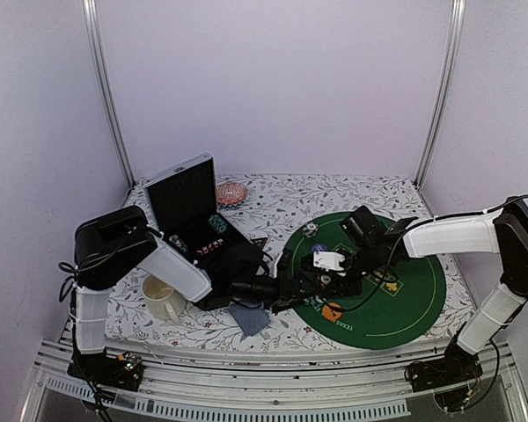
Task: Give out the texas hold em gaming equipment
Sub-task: Pass from the left arm to the right, then place the poker chips pile in the big blind area.
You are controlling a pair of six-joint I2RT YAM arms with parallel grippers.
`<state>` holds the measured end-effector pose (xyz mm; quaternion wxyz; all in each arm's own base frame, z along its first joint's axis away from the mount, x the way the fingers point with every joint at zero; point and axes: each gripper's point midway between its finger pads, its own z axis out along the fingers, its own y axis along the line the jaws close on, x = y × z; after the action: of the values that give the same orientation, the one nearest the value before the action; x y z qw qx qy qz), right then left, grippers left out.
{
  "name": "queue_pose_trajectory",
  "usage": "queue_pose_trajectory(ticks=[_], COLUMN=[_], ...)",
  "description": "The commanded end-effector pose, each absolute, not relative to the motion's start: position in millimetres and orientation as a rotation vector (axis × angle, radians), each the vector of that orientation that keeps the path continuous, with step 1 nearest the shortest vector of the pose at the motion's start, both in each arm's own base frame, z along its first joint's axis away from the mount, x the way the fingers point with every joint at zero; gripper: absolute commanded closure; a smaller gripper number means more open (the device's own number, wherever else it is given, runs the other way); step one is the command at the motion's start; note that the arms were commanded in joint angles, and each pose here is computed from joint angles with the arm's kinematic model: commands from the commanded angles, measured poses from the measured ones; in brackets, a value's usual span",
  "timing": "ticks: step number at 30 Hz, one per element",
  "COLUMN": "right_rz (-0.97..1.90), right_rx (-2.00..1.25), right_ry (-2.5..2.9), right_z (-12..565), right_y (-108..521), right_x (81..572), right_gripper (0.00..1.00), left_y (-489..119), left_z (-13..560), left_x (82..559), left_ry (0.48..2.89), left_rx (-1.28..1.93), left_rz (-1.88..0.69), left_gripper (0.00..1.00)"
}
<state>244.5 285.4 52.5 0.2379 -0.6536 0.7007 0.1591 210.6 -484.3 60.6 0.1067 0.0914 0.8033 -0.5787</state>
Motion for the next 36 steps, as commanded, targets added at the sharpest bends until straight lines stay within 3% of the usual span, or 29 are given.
queue_pose_trajectory(ticks=[1, 11, 25, 36], right_rz=[0.429, 0.413, 0.423, 0.413], right_rx=[-1.741, -1.732, -1.762, -1.804], right_ry=[1.887, 1.895, 1.950, 1.965], right_z=[72, 75, 58, 36], right_y=[283, 279, 287, 300], right_x=[249, 252, 251, 248], right_gripper=[0.93, 0.93, 0.93, 0.93], left_y=[-480, -475, -423, -379], left_z=[72, 76, 172, 182], left_x=[213, 205, 226, 250], left_ry=[2.372, 2.380, 2.101, 2.079], left_rx=[0.334, 0.372, 0.404, 0.303], left_rz=[-1.537, -1.503, -1.257, -1.146], left_gripper=[0.02, 0.02, 0.02, 0.02])
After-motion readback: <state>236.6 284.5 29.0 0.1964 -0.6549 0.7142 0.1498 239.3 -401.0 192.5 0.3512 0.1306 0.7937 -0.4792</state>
